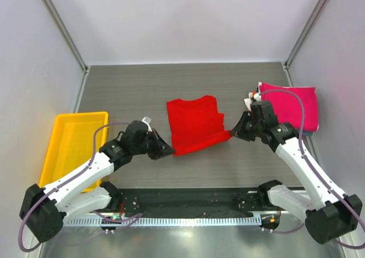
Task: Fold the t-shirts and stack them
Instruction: Fold the tshirt
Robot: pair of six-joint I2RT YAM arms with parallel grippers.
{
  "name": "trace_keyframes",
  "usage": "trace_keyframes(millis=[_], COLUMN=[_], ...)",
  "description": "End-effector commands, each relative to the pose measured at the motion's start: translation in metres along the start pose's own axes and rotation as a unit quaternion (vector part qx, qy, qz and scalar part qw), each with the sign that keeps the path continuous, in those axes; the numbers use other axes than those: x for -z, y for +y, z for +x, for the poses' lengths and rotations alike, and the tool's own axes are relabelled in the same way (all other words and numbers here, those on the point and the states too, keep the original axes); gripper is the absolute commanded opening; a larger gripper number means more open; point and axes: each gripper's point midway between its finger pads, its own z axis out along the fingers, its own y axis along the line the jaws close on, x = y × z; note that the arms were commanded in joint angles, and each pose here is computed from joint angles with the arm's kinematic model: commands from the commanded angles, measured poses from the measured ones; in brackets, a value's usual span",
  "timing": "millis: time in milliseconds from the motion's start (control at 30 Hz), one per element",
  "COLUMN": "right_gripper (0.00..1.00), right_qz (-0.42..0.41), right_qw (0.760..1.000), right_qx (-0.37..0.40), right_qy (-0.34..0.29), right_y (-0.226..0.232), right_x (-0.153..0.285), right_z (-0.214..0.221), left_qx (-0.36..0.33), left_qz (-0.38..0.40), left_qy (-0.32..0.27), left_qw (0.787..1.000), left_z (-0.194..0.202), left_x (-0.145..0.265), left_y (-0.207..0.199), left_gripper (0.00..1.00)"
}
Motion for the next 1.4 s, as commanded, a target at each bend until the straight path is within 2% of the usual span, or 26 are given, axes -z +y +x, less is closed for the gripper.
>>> trace_keyframes(millis=[0,100,467,900,1367], right_gripper=[0.01,0.01,0.01,0.01,0.02], right_qz=[0.017,0.02,0.03,0.02,0.008], right_qw=[0.997,0.997,0.996,0.998,0.999], right_qx=[0.021,0.022,0.011,-0.001,-0.028], right_qy=[-0.068,-0.066,-0.087,-0.063,-0.038], right_y=[0.011,0.019,0.036,0.042,0.035], right_x=[0.005,-0.006,-0.047,-0.105,-0.18], right_z=[-0.047,-0.06,-0.126,-0.17,-0.213], left_qx=[0.002,0.008,0.052,0.067,0.112], left_qz=[0.036,0.045,0.028,0.027,0.007], left_qy=[-0.032,-0.048,-0.103,-0.114,-0.097], left_qw=[0.999,0.998,0.993,0.991,0.989], left_z=[-0.024,-0.043,-0.117,-0.176,-0.252], left_x=[0.004,0.005,-0.005,-0.026,-0.091], left_y=[-0.04,-0.054,-0.054,-0.067,-0.035], left_gripper=[0.0,0.0,0.0,0.0,0.01])
